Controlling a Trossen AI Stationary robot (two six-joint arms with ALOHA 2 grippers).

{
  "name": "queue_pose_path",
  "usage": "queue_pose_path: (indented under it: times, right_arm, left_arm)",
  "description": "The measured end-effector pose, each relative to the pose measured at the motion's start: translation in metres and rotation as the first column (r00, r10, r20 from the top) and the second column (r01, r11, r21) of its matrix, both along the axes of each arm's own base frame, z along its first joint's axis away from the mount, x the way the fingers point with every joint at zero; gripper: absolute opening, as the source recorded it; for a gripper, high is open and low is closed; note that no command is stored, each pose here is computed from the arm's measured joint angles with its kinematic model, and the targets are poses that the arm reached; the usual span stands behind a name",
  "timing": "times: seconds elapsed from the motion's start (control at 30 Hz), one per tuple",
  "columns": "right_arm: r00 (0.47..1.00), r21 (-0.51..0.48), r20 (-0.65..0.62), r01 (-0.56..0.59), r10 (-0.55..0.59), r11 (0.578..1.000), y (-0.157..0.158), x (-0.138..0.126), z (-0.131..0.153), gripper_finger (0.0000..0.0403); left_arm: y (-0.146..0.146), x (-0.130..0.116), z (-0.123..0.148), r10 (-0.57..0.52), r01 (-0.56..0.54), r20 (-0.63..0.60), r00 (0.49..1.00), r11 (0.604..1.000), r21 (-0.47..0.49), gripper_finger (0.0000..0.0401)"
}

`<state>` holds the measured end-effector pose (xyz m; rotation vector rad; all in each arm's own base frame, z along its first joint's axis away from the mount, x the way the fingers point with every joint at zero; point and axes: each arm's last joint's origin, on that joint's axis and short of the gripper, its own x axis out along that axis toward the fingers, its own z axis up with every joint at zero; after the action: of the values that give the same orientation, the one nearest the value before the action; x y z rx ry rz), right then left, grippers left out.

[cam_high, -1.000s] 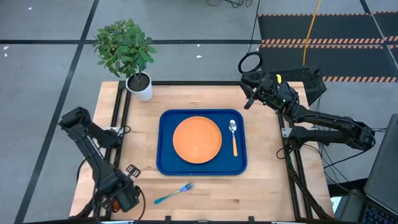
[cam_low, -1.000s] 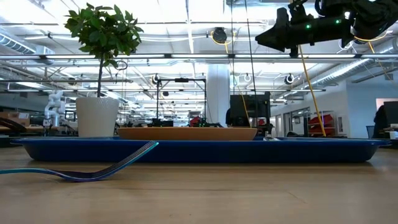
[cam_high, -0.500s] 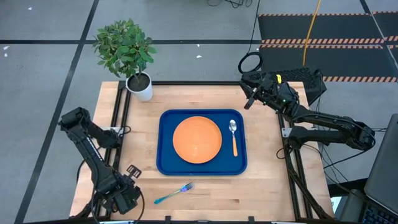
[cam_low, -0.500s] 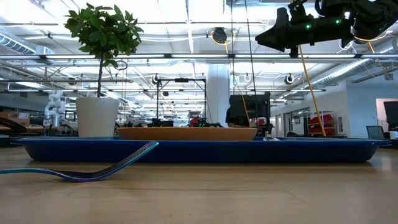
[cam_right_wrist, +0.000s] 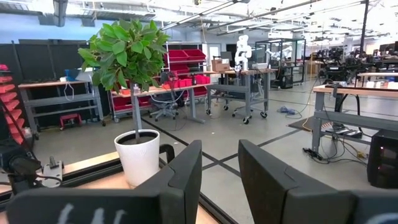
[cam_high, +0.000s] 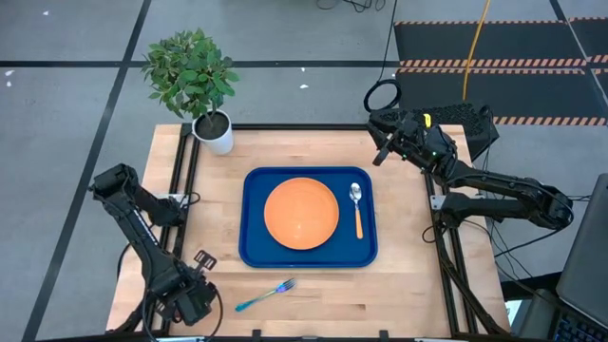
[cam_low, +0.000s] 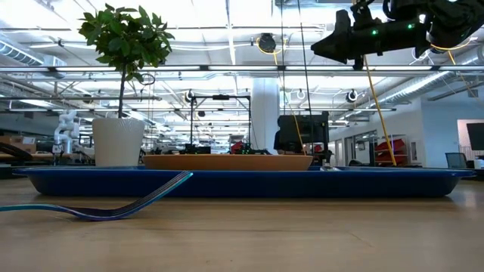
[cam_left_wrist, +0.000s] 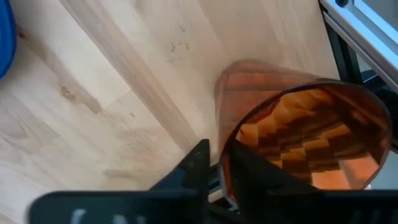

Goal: Pick and place plate/cup/fork/spoon on tray
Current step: Put the cup on the serving tray to the top left of the plate

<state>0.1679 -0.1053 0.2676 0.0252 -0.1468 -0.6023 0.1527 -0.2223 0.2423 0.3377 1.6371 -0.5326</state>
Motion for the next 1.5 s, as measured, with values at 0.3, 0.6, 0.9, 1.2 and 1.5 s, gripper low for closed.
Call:
queue_pose_path:
  times: [0.3,0.6,0.9,1.2,1.5]
  right_arm:
    - [1.0,0.004,0.005,-0.001,0.001,1.0,0.0,0.0,0.0,0.01]
    - [1.0,0.007,0.009,-0.002,0.002,1.0,0.0,0.0,0.0,0.01]
    - [1.0,0.007,0.009,-0.002,0.001,1.0,0.0,0.0,0.0,0.01]
    - [1.0,0.012,0.003,-0.002,0.002,1.0,0.0,0.0,0.0,0.01]
    - [1.0,0.031,0.026,-0.01,0.009,0.999,0.0,0.0,0.0,0.01]
  left_arm:
    - [0.005,0.006,0.0,0.038,-0.038,-0.009,0.999,0.999,-0.001,0.0007]
    - [0.024,0.028,0.0,0.227,-0.226,-0.003,0.974,0.974,0.032,0.0005]
    - [0.045,0.046,0.011,0.295,-0.295,-0.078,0.952,0.956,0.011,0.0004]
    - [0.077,0.071,0.059,0.328,-0.336,0.089,0.941,0.937,0.097,0.0004]
    - [0.154,0.089,0.089,0.513,-0.531,0.158,0.844,0.841,0.104,0.0004]
